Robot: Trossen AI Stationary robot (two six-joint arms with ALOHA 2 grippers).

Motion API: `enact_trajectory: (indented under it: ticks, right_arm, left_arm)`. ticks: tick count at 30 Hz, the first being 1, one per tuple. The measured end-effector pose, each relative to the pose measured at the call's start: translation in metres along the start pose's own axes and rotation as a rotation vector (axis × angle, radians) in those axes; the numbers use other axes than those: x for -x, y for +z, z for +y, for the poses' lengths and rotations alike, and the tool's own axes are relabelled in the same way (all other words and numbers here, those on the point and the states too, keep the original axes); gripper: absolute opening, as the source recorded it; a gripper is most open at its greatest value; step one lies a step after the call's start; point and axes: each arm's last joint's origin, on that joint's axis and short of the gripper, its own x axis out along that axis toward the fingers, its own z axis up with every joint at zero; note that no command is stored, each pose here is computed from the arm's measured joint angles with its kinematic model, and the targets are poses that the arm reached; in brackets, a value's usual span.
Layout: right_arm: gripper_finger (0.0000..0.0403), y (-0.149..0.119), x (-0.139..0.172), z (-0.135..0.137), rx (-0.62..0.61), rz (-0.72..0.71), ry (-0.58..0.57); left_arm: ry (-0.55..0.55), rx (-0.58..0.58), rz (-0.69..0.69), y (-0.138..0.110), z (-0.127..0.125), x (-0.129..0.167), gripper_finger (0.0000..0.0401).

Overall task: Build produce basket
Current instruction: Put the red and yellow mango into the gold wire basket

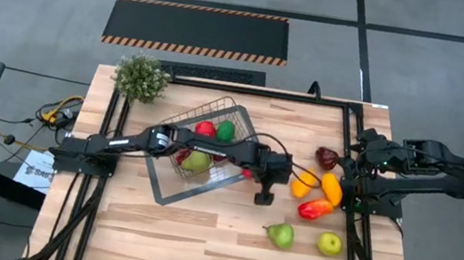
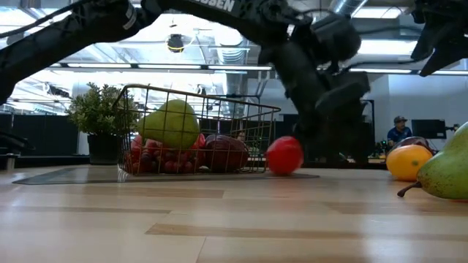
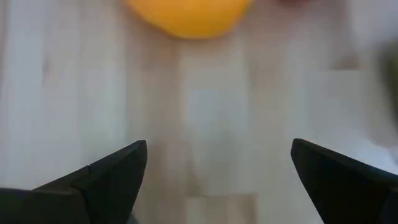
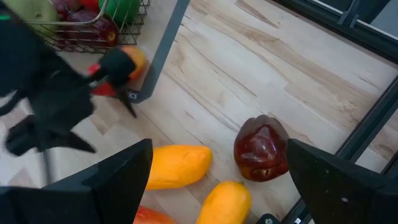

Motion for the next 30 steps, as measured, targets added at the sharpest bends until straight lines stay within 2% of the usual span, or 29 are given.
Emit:
enact_trajectory:
  ticks: [2,4,10,14,18,21,24,30]
  right_arm:
    - [0.0385,0.0,0.0,0.0,0.0,0.0,0.0]
    - [0.0385,0.0,0.0,0.0,0.0,0.0,0.0]
    - [0.0385,0.0,0.0,0.0,0.0,0.001,0.0]
    - [0.0385,0.0,0.0,0.0,0.0,0.001,-0.001]
    - [0.0385,0.0,0.0,0.0,0.007,0.001,-0.001]
    - [0.0385,0.0,0.0,0.0,0.026,0.001,-0.001]
    - [0.0385,0.0,0.0,0.0,0.035,0.002,-0.001]
    - [0.0385,0.0,0.0,0.0,0.036,0.002,-0.002]
  left_arm:
    - [0.02,-0.019,0.003,0.005,-0.006,0.01,0.0382]
    - [0.072,0.017,-0.01,0.008,-0.009,0.023,0.0382]
    - [0.19,0.29,-0.055,0.014,-0.008,0.046,0.0382]
    - [0.313,0.44,-0.08,0.014,-0.018,0.061,0.0382]
    - [0.435,0.44,-0.074,0.009,-0.032,0.058,0.0382]
    - [0.448,0.429,-0.089,0.01,-0.04,0.058,0.0382]
    - [0.454,0.467,-0.09,0.008,-0.042,0.053,0.0382]
    - [0.564,0.5,-0.094,0.004,-0.041,0.054,0.0382]
